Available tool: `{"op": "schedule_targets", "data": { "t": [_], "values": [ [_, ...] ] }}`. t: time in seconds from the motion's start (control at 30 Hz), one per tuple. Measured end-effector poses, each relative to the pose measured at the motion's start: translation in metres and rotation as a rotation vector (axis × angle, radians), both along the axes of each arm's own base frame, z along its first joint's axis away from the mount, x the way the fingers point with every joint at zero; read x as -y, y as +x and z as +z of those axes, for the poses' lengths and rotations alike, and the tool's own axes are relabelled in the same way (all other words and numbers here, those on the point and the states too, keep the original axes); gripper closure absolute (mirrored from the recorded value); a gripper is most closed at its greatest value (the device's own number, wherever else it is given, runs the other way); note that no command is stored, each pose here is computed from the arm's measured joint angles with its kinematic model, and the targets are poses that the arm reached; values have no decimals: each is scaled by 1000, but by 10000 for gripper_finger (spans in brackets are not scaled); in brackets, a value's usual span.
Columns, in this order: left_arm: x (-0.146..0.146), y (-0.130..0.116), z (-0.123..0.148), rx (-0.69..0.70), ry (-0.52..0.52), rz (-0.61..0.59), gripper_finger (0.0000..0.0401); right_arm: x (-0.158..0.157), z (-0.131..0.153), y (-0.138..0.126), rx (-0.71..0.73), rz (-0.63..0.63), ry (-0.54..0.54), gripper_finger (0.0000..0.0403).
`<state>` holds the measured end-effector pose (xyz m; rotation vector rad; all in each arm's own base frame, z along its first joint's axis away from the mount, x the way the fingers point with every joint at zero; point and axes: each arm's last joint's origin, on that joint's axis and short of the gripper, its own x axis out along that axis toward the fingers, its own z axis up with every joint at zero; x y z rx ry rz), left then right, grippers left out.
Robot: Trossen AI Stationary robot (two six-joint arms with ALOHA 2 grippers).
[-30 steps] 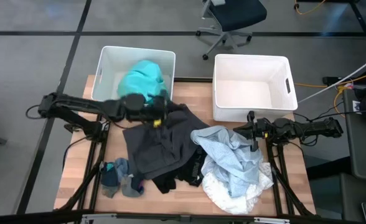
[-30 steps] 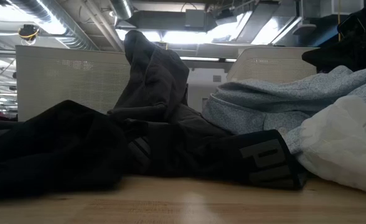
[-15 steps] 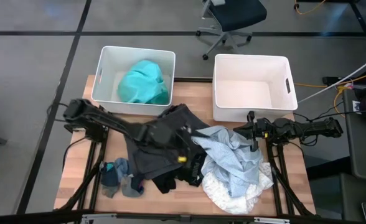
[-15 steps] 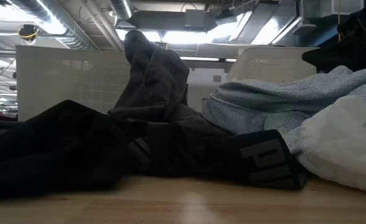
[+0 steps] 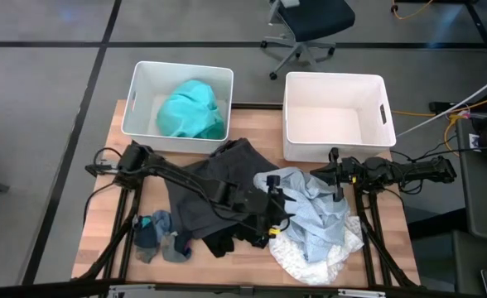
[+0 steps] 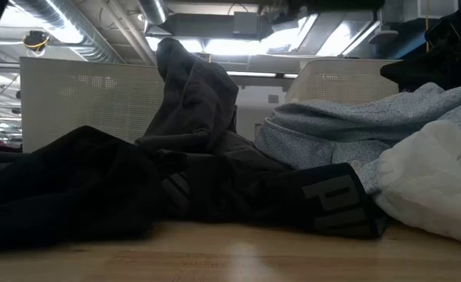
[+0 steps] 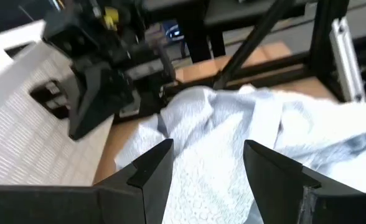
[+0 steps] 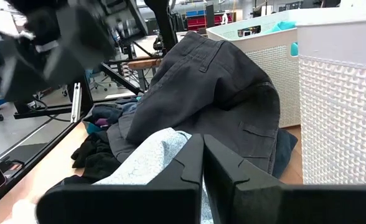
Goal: Sort clothes
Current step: Put the blue shirt into the left white laundry bin
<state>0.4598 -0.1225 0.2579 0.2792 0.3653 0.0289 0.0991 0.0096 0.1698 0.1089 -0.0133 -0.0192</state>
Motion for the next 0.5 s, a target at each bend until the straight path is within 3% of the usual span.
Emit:
{"op": "schedule_targets", "data": {
  "t": [0.5],
  "values": [
    [-28, 29, -87, -159, 52, 83, 217, 0, 0, 0, 0, -3, -2, 389]
  ]
}}
